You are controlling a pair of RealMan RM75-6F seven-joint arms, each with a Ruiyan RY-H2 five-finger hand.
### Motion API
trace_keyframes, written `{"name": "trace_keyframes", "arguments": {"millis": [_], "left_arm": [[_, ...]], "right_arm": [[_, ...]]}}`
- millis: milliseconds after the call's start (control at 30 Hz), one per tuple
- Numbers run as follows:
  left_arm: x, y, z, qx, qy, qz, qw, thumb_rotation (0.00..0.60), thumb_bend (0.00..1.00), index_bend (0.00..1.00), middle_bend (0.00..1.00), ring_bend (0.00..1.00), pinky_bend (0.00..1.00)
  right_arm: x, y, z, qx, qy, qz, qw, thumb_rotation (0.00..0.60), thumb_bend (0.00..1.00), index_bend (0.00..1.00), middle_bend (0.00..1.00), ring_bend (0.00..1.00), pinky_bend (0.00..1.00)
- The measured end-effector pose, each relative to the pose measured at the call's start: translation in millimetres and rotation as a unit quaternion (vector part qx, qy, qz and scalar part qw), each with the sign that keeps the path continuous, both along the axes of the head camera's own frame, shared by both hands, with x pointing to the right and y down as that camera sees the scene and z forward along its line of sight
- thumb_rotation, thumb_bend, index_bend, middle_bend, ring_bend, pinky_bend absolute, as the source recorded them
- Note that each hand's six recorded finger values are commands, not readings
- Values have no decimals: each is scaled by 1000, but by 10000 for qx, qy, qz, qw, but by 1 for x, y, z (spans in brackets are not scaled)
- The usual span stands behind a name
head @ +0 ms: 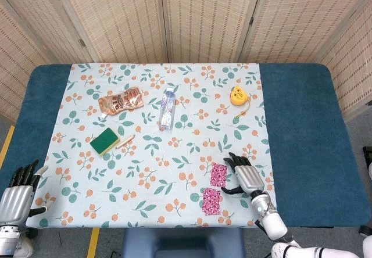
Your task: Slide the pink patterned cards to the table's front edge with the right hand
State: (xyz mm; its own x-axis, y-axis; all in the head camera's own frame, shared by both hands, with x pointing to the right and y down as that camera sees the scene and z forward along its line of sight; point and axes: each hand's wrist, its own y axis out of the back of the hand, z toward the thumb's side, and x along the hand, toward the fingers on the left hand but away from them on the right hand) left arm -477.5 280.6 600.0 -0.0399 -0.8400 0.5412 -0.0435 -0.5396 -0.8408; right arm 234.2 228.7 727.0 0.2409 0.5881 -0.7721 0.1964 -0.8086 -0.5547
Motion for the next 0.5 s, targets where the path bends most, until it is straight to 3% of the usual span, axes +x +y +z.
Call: {"name": "trace_keyframes", "arguments": {"millis": [500], "left_arm": [[-2,2,3,-50,13,-28,10000,600,212,167,0,38,0]], "right_arm": [[-9,2,9,65,144,-218,9996,429,253,153,24,0,0]]}}
